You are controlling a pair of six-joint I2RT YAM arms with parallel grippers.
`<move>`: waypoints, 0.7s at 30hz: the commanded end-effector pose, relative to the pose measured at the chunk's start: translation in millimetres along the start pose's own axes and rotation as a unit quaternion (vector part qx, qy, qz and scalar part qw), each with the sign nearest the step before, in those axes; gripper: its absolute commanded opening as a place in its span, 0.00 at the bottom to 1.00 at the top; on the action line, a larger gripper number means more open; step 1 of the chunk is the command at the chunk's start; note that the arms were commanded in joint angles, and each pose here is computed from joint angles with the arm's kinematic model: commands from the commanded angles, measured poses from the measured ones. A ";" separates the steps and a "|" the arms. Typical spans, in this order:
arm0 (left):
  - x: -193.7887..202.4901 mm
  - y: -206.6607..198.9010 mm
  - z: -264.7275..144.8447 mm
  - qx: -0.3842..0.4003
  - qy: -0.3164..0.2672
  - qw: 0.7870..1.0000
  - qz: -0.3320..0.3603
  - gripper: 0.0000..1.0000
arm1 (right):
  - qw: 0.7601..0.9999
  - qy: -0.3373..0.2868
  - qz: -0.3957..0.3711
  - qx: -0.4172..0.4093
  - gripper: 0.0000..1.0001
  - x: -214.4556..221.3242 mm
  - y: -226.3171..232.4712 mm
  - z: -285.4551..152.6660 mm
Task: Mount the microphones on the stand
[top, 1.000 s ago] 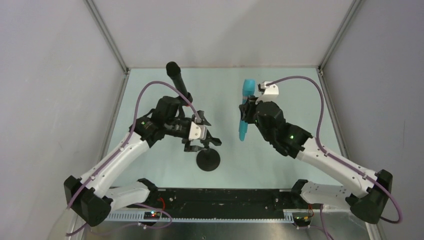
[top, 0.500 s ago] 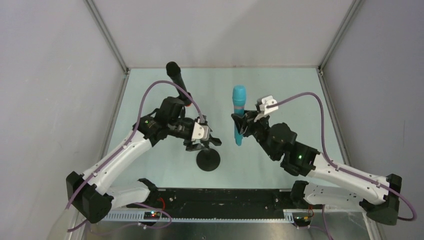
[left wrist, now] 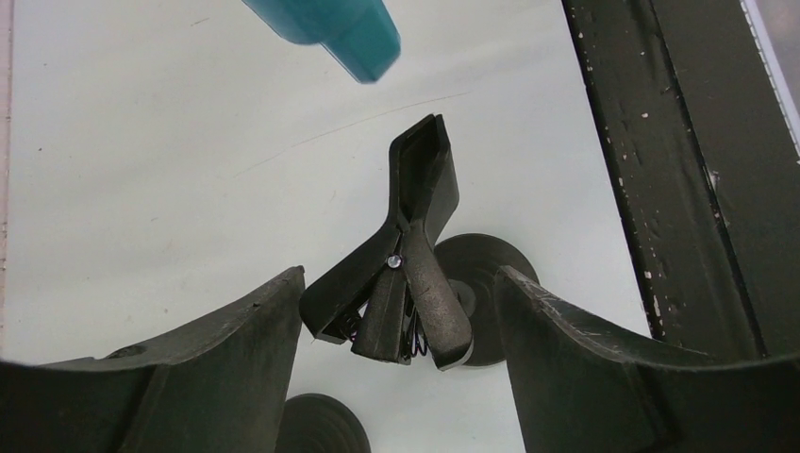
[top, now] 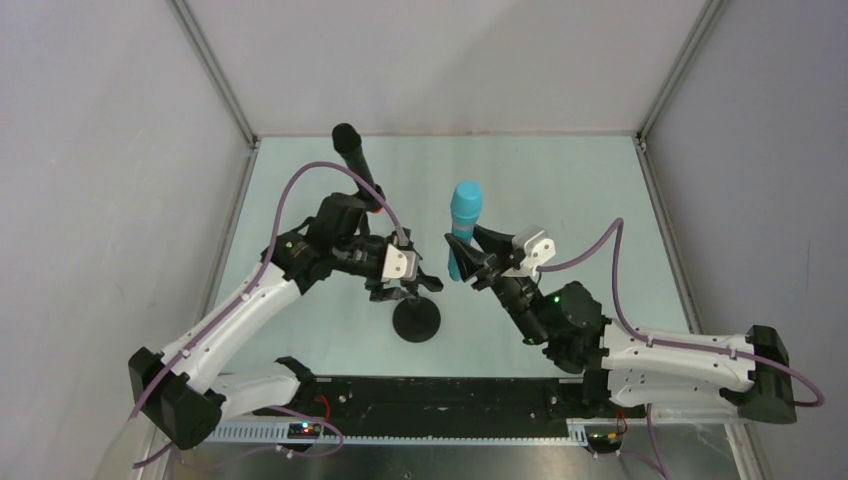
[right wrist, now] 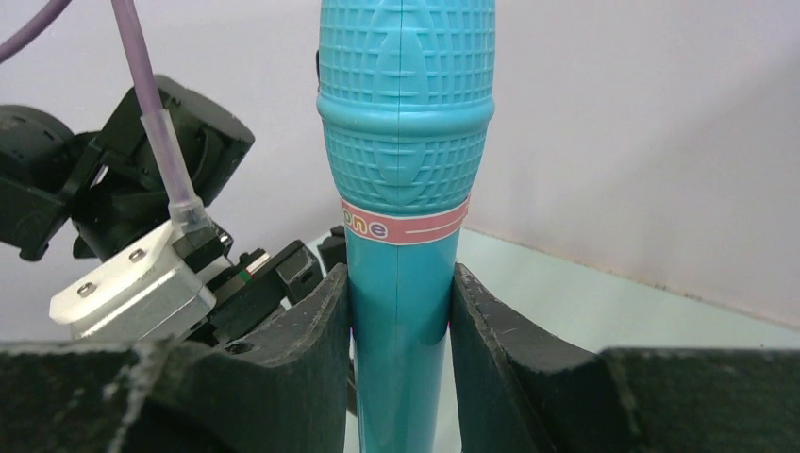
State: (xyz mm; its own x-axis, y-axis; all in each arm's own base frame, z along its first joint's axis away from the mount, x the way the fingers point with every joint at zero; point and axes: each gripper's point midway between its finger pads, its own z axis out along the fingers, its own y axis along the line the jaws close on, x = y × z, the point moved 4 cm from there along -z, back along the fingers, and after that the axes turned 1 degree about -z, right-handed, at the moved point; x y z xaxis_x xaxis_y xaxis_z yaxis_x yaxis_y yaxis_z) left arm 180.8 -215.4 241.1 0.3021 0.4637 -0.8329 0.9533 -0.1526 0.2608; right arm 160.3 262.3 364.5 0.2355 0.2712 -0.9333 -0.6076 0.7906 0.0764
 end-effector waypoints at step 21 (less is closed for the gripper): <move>-13.9 4.9 -7.1 0.020 0.000 0.999 0.037 0.00 | 0.994 -0.089 0.057 0.012 0.00 -27.6 14.1 -2.6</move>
State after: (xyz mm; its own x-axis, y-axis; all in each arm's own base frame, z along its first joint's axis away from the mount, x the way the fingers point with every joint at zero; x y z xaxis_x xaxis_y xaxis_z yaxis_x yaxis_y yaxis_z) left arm 184.4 -218.3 252.8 0.3579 0.4482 -0.8192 0.9336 -0.1901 0.3039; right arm 144.1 271.3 378.3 0.2565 0.3641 -0.8953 -0.6411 0.7573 0.1243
